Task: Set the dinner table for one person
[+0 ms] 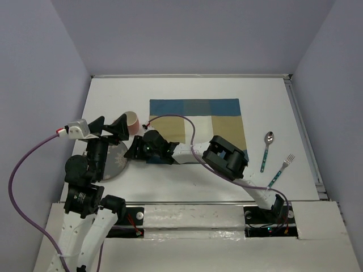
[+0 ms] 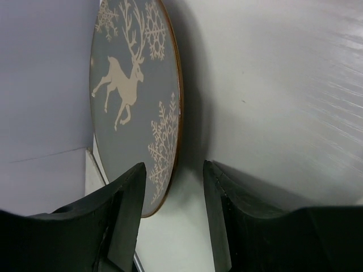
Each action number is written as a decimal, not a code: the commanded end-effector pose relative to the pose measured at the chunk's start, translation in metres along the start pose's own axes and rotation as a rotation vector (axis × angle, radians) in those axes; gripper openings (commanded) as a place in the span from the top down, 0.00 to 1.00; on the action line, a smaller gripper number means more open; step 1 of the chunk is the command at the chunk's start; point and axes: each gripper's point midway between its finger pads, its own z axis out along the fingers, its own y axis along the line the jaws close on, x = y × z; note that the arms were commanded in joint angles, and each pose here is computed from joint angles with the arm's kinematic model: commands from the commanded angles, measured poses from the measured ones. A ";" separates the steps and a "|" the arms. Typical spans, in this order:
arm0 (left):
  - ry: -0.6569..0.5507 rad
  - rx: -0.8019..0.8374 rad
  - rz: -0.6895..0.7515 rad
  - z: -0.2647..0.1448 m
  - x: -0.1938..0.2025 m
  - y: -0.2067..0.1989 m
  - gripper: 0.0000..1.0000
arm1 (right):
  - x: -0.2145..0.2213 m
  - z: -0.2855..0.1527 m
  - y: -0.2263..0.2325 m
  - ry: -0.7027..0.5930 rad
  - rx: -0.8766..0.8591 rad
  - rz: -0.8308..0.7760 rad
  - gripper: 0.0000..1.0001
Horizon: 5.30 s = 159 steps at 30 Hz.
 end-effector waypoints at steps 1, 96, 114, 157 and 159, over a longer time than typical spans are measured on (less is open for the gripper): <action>-0.066 0.028 -0.002 -0.001 -0.017 -0.007 0.01 | 0.013 0.012 0.007 0.043 -0.022 0.055 0.55; 0.001 -0.061 0.038 0.001 -0.001 0.009 0.01 | -0.188 -0.317 -0.210 -0.463 0.435 0.124 0.18; -0.140 -0.185 0.041 -0.013 -0.035 0.032 0.01 | -0.235 -0.179 0.037 -0.403 0.184 -0.430 0.07; -0.133 -0.134 0.035 -0.014 -0.033 0.024 0.01 | -0.241 -0.110 0.115 -0.543 0.073 -0.361 1.00; -0.132 -0.129 0.033 -0.015 -0.032 0.023 0.01 | -0.262 -0.151 0.131 -0.614 0.065 -0.375 1.00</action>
